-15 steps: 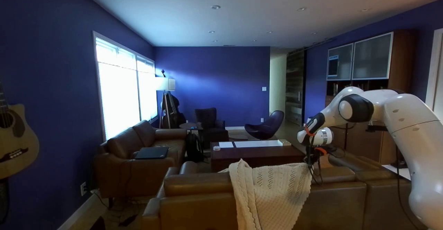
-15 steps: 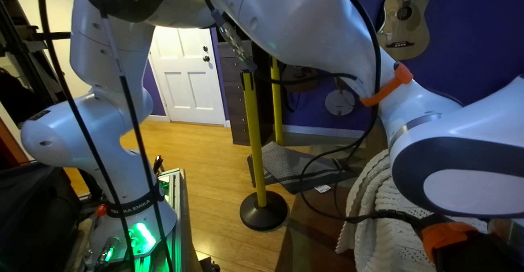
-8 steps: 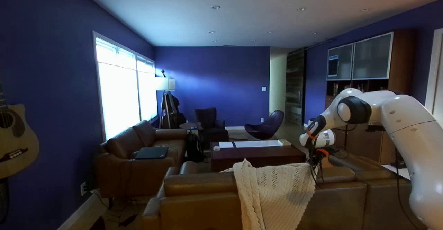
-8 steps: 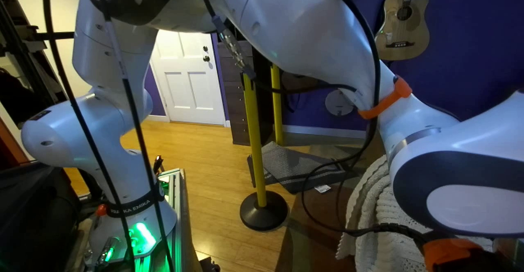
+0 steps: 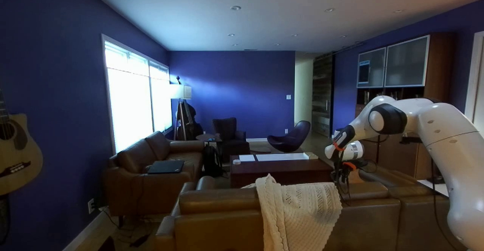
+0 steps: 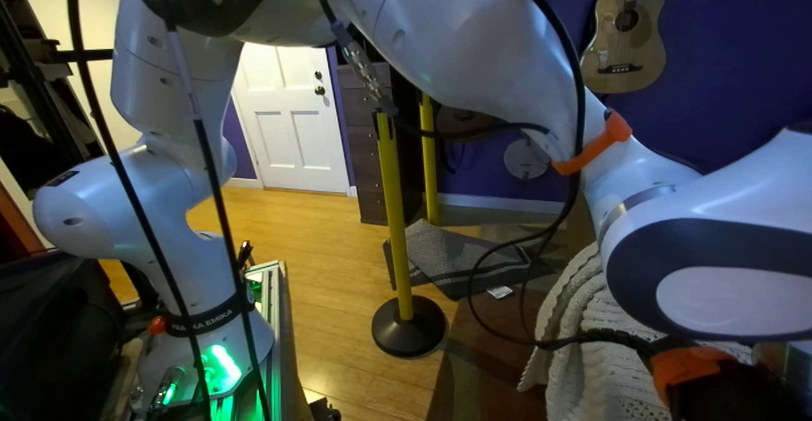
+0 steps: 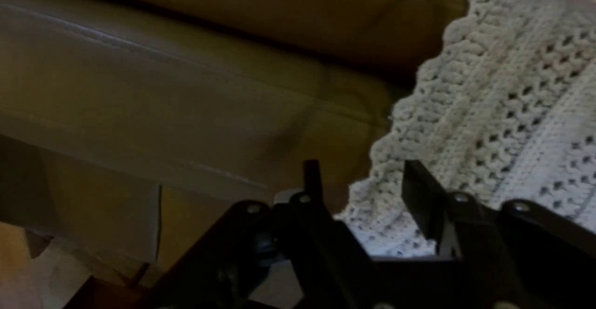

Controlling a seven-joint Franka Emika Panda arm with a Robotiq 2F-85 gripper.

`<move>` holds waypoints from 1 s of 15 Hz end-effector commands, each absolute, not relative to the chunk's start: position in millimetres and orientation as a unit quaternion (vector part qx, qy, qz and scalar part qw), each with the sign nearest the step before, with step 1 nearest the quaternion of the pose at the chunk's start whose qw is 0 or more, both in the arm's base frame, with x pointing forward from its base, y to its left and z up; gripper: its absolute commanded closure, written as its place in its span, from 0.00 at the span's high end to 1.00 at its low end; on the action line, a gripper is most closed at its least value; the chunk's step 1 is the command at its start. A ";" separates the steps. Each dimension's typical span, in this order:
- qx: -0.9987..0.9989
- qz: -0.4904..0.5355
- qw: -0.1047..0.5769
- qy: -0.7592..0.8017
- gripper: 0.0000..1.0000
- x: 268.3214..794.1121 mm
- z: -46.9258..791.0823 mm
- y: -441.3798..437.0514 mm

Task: Pull the white blanket to the right, spread the white blanket a little to the left side of the couch

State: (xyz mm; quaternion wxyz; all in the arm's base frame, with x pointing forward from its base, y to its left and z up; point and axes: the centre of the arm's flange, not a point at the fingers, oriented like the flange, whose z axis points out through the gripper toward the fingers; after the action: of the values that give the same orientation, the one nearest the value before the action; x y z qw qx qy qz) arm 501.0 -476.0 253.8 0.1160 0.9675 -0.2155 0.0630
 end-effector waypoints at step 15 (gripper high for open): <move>0.975 0.142 -0.065 -0.161 1.00 553.1 305.7 -250.3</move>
State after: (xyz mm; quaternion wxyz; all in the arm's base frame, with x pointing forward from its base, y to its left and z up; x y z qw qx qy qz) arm 553.1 -250.3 305.7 -0.0647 0.9746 -0.1609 0.1416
